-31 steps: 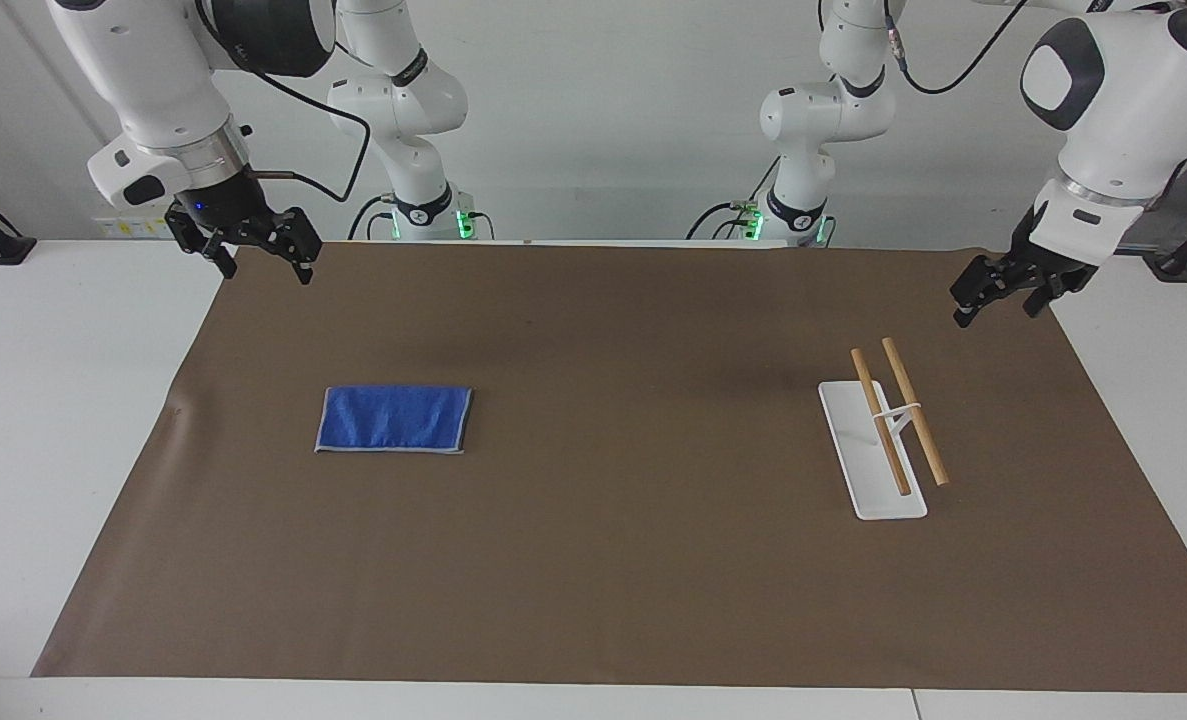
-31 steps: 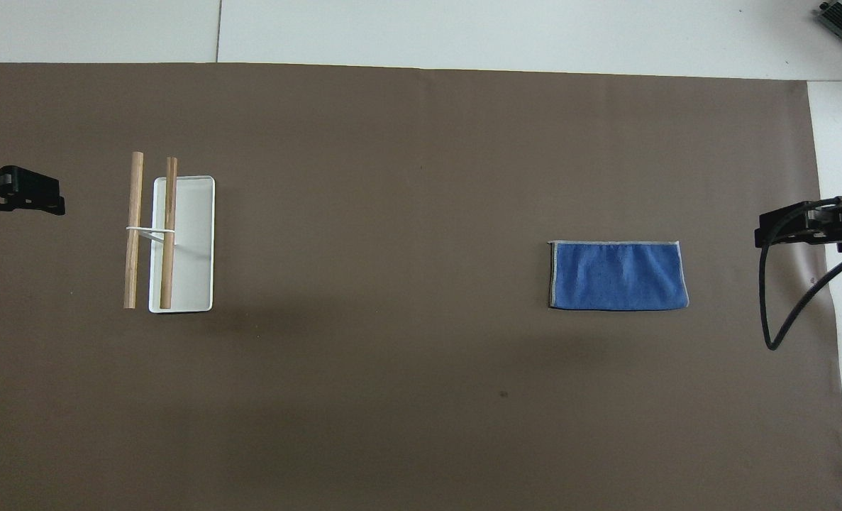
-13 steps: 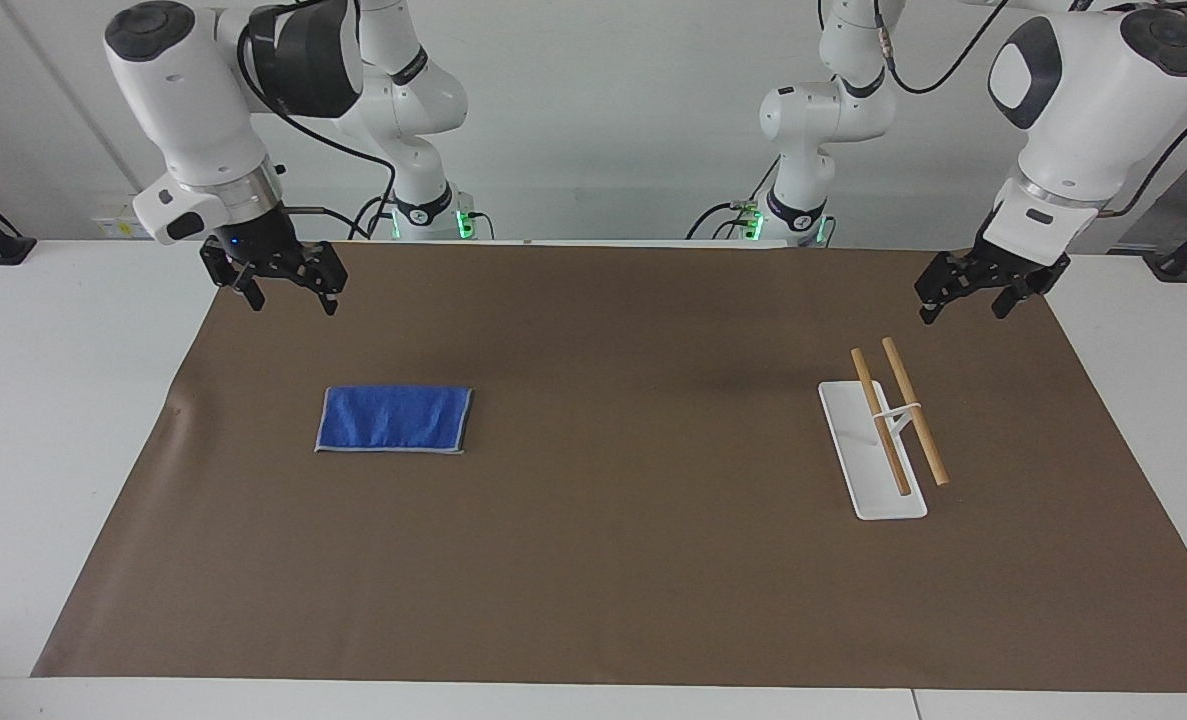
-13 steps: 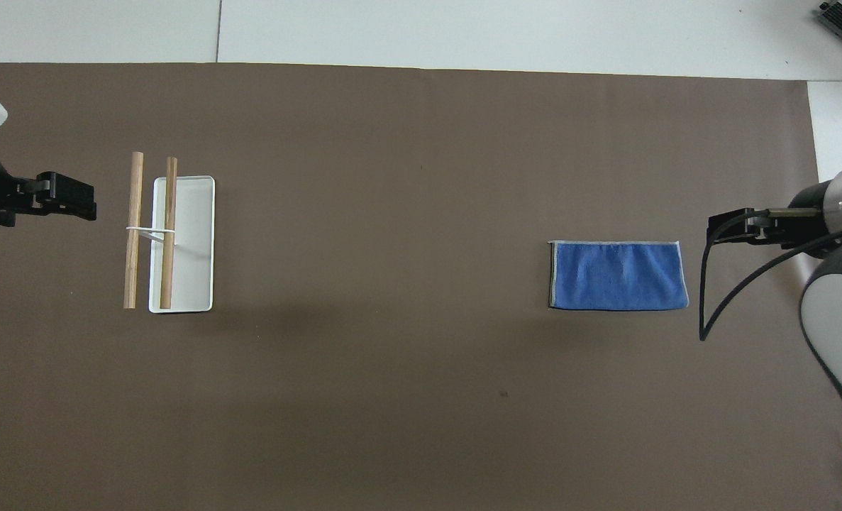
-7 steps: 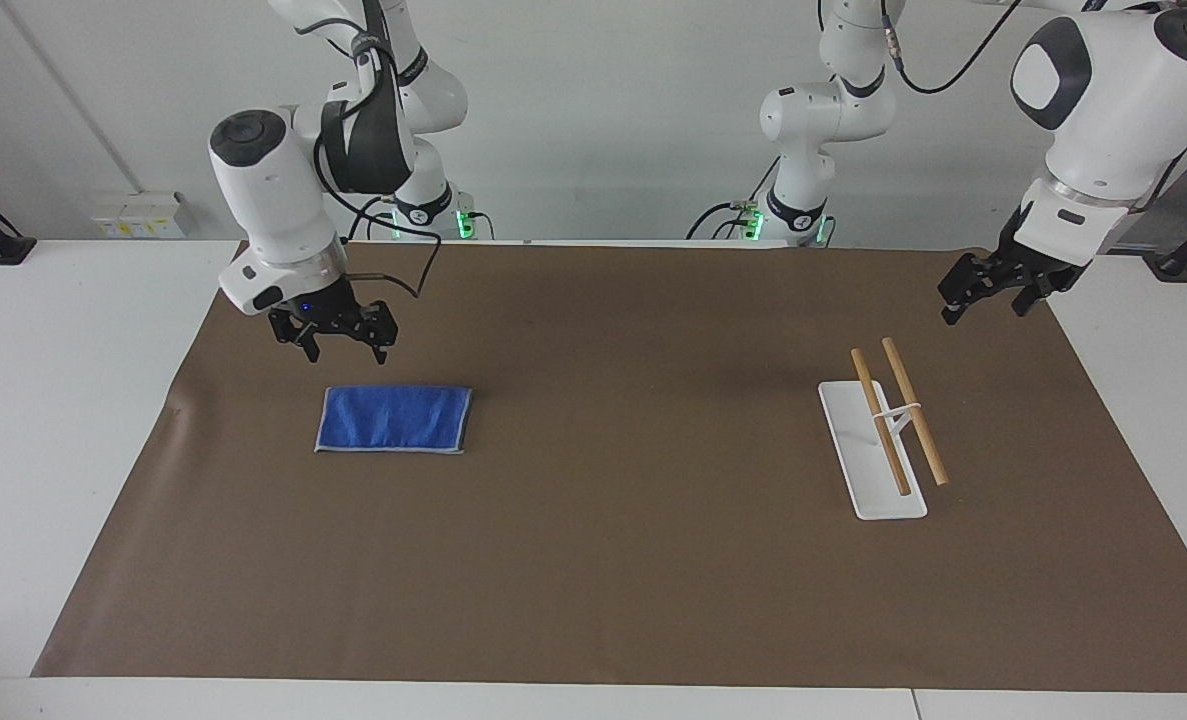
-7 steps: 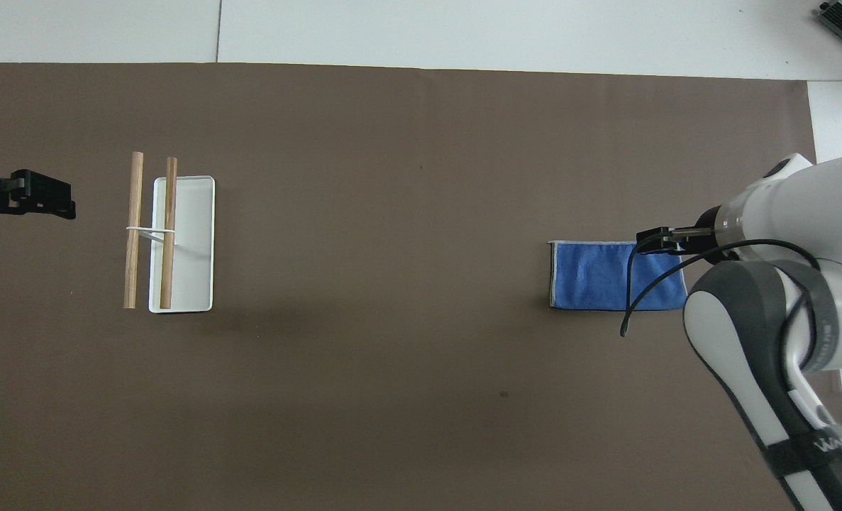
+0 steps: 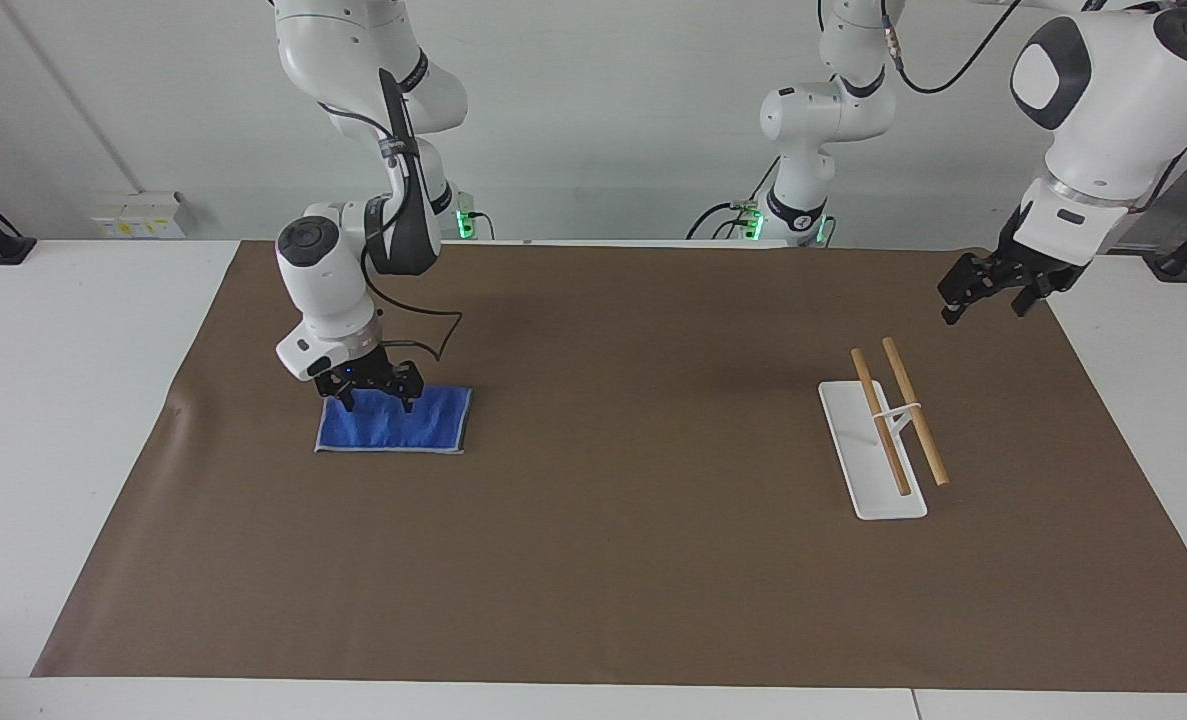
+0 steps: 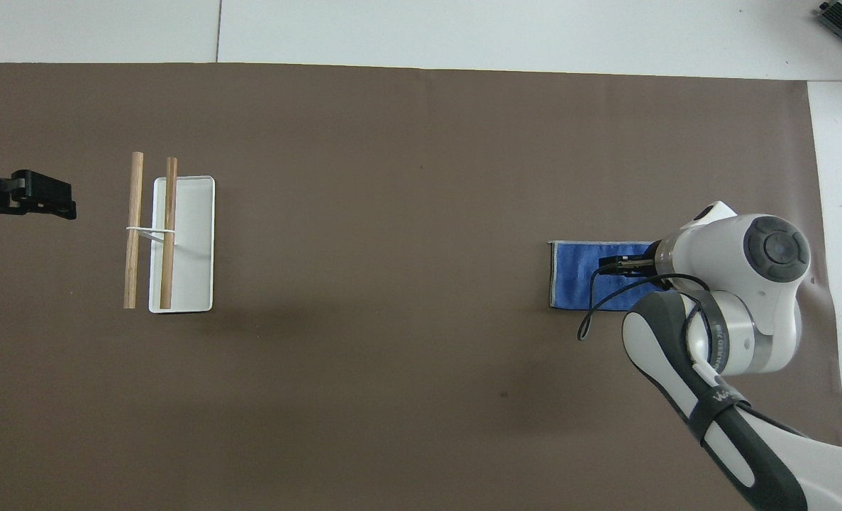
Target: Right arm passes towel to left arm to hang
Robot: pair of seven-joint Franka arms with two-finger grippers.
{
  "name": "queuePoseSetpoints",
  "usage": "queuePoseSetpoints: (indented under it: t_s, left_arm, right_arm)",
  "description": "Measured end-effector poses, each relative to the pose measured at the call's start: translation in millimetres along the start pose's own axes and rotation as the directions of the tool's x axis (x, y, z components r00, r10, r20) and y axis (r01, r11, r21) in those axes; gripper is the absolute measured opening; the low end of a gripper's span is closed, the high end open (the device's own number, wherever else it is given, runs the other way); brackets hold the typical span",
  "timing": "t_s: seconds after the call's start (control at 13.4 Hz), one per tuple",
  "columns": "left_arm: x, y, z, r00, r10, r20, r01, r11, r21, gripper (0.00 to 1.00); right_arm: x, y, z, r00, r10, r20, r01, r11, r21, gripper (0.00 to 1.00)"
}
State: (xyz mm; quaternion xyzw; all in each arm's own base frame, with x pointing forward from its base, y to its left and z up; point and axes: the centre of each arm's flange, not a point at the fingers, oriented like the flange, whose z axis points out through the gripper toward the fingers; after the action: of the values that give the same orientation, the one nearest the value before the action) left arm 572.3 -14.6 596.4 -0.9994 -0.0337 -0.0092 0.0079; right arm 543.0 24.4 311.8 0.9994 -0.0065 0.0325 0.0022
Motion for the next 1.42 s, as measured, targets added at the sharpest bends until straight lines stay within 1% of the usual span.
queuePoseSetpoints:
  t_s: [0.22, 0.67, 0.82, 0.9, 0.97, 1.12, 1.2, 1.35, 1.42]
  left_arm:
    - [0, 0, 0, 1.0, 0.0, 0.0, 0.0, 1.0, 0.0, 1.0]
    - [0, 0, 0, 1.0, 0.0, 0.0, 0.0, 1.0, 0.0, 1.0]
    - [0, 0, 0, 1.0, 0.0, 0.0, 0.0, 1.0, 0.0, 1.0]
    - [0, 0, 0, 1.0, 0.0, 0.0, 0.0, 1.0, 0.0, 1.0]
    - [0, 0, 0, 1.0, 0.0, 0.0, 0.0, 1.0, 0.0, 1.0]
    - [0, 0, 0, 1.0, 0.0, 0.0, 0.0, 1.0, 0.0, 1.0]
    - [0, 0, 0, 1.0, 0.0, 0.0, 0.0, 1.0, 0.0, 1.0]
    - [0, 0, 0, 1.0, 0.0, 0.0, 0.0, 1.0, 0.0, 1.0]
    - [0, 0, 0, 1.0, 0.0, 0.0, 0.0, 1.0, 0.0, 1.0]
  right_arm:
    - [0, 1, 10, 0.999, -0.034, -0.007, 0.034, 0.999, 0.0, 1.0]
    - [0, 1, 33, 0.999, -0.042, -0.004, 0.042, 0.999, -0.006, 1.0]
    - [0, 1, 34, 0.999, -0.042, -0.004, 0.042, 0.999, -0.007, 0.96]
    - [1, 0, 32, 0.999, -0.043, -0.008, 0.043, 0.999, -0.006, 0.86]
    - [2, 0, 30, 0.999, -0.043, -0.013, 0.043, 0.999, -0.006, 0.73]
    - [3, -1, 26, 0.999, -0.035, -0.02, 0.035, 0.999, -0.003, 0.52]
    - [4, -2, 23, 0.999, -0.029, -0.021, 0.029, 1.0, -0.003, 0.4]
    - [7, -3, 19, 1.0, -0.015, -0.006, 0.015, 1.0, -0.002, 0.19]
    - [10, -4, 15, 1.0, -0.01, 0.004, 0.01, 1.0, -0.002, 0.07]
